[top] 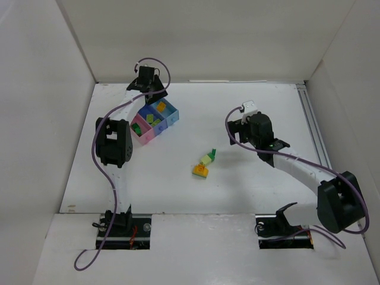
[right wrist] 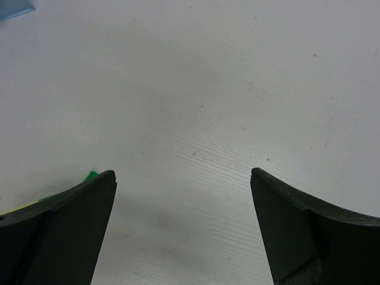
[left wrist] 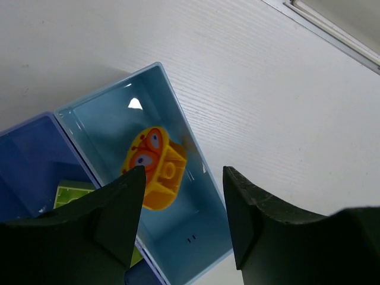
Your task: Sort the legos into containers by color
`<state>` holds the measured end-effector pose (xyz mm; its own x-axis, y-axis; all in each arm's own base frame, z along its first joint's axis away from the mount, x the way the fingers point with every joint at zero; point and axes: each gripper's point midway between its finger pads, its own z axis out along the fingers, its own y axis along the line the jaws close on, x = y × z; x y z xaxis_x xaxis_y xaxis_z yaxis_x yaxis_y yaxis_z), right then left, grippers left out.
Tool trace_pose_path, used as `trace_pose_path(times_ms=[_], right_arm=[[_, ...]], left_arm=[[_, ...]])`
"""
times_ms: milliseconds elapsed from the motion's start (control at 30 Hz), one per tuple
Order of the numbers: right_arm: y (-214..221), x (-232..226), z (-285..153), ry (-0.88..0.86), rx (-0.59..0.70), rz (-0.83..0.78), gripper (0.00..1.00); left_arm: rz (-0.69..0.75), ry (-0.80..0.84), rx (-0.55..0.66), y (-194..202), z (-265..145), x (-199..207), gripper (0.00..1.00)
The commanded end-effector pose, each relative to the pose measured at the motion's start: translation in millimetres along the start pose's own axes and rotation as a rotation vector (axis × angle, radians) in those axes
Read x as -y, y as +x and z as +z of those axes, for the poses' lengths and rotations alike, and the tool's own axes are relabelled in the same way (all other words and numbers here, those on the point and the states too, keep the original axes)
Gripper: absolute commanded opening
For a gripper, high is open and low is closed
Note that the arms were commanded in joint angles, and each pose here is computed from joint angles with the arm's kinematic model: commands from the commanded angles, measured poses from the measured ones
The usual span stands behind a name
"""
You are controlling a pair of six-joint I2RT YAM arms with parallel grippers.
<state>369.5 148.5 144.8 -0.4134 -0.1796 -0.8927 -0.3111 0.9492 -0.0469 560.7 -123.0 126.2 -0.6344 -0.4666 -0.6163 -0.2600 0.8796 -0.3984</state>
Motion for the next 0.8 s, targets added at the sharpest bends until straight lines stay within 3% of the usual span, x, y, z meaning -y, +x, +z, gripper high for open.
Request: trace_pose_path(times_ms=[0, 67, 200, 233, 333, 400, 500, 567, 633, 667, 767], right_arm=[[-23.0, -6.6, -10.4, -0.045, 0.071, -0.016, 0.99], [-19.2, -12.0, -14.6, -0.059, 0.054, -0.025, 0.99], [-4.3, -33.8, -19.2, -0.080, -0.042, 0.028, 0.99], [0.8, -39.4, -18.2, -0.077, -0.080, 0.055, 0.99], [2.0, -63.3, -19.5, -0.099, -0.123, 0.073, 0.99], [16.9, -62.9, -20.3, -0.019, -0.199, 0.106, 0.99], [24.1, -62.4, -24.3, 0.088, -0.273, 0.161, 0.99], [26.4, -63.2, -24.9, 0.130, -0.293, 0.213, 0.99], [31.4, -76.5, -21.0, 0.098, -0.317, 0.300, 0.99], [31.7, -82.5, -19.2, 0.075, -0.314, 0.330, 0.99], [37.4, -103.8, -12.5, 0.035, -0.313, 0.445, 0.99]], left_arm=[[0.018, 0.075, 0.062, -28.6, -36.6, 21.7, 0.51], [0.036, 0.092, 0.071, -29.7, -51.3, 29.7, 0.51], [0.069, 0.096, 0.083, -17.8, -78.4, 37.5, 0.66], [0.071, 0.112, 0.122, -24.9, -96.2, 43.7, 0.74], [0.069, 0.122, 0.119, -4.8, -112.6, 40.0, 0.80], [0.044, 0.155, 0.161, -5.3, -142.0, 42.4, 0.83], [0.008, 0.176, 0.157, 27.3, -169.2, 37.9, 0.84], [-0.004, 0.167, 0.106, 72.7, -175.2, 33.8, 0.87], [-0.017, 0.170, 0.134, 84.9, -198.9, 33.2, 0.91], [0.001, 0.182, 0.095, 107.9, -204.0, 34.2, 0.91], [-0.005, 0.247, 0.071, 121.4, -231.1, 38.5, 0.94]])
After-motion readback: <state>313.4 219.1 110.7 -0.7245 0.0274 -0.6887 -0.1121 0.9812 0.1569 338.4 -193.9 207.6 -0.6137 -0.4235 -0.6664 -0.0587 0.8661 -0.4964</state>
